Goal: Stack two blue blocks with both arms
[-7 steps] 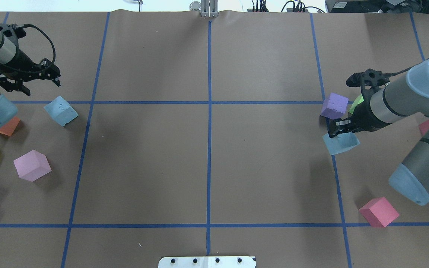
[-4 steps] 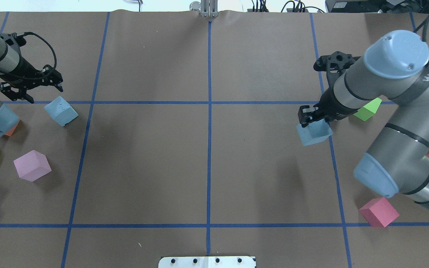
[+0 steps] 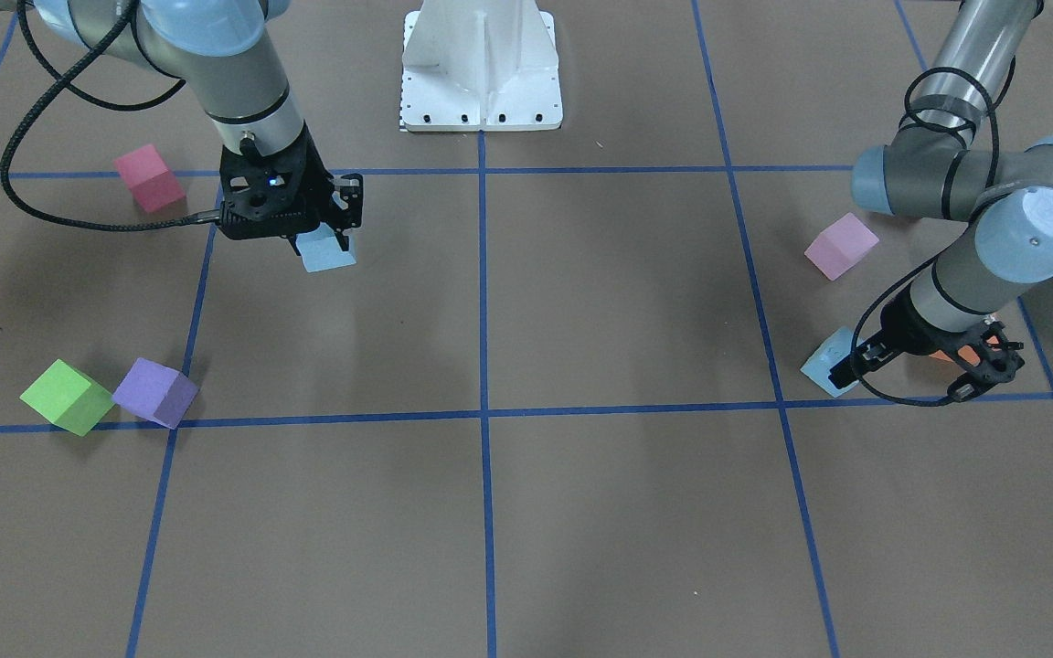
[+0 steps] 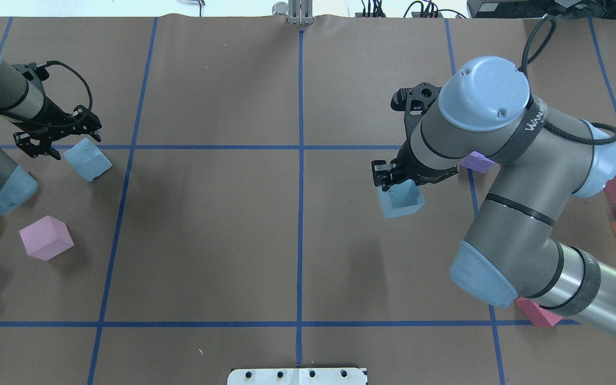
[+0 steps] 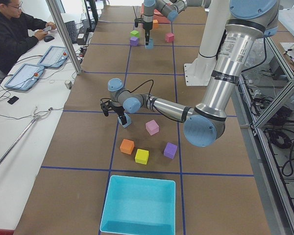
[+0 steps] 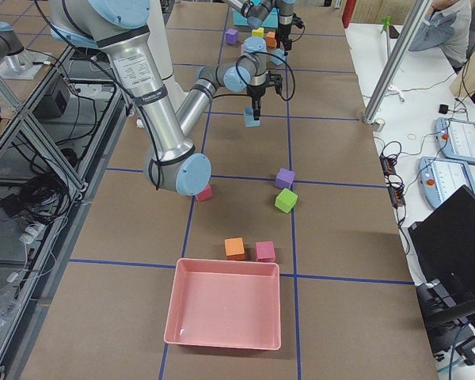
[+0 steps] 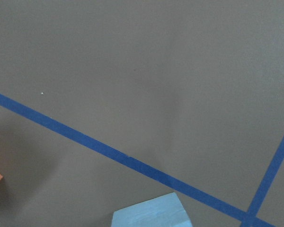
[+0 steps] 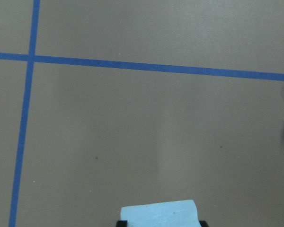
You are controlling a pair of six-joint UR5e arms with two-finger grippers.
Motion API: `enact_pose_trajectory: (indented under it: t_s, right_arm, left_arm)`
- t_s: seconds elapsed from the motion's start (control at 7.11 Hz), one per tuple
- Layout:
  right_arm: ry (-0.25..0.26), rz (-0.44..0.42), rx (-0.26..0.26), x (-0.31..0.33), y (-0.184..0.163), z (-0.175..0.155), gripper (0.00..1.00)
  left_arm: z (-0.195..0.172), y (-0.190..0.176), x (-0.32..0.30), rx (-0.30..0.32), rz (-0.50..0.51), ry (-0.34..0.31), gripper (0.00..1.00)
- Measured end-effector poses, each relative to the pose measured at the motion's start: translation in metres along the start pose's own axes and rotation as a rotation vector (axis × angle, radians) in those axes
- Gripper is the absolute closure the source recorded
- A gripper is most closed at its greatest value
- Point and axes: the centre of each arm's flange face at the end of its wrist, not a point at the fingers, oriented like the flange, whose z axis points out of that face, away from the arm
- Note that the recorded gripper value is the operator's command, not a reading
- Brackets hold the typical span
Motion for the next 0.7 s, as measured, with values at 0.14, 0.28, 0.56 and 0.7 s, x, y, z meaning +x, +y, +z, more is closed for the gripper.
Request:
enact_pose_trajectory:
  t_s: [0.14, 0.28, 0.56, 0.7]
  right_arm:
    - [-0.001, 0.020, 0.005, -0.015, 0.003, 0.001, 0.49]
    - [0.001, 0.040, 0.010, -0.027, 0.006, 0.004, 0.49]
    - [0.008, 0.074, 0.019, -0.049, 0.002, 0.011, 0.49]
    - [0.012, 0.086, 0.023, -0.058, -0.001, 0.013, 0.49]
  left_arm:
    - [0.005, -0.001, -0.002, -0.001, -0.002, -0.002, 0.01]
    - [0.009, -0.001, -0.004, -0.002, -0.007, -0.004, 0.01]
    - [0.016, 0.007, -0.001, -0.004, -0.026, -0.009, 0.05]
    - [0.019, 0.012, 0.003, -0.004, -0.033, -0.012, 0.20]
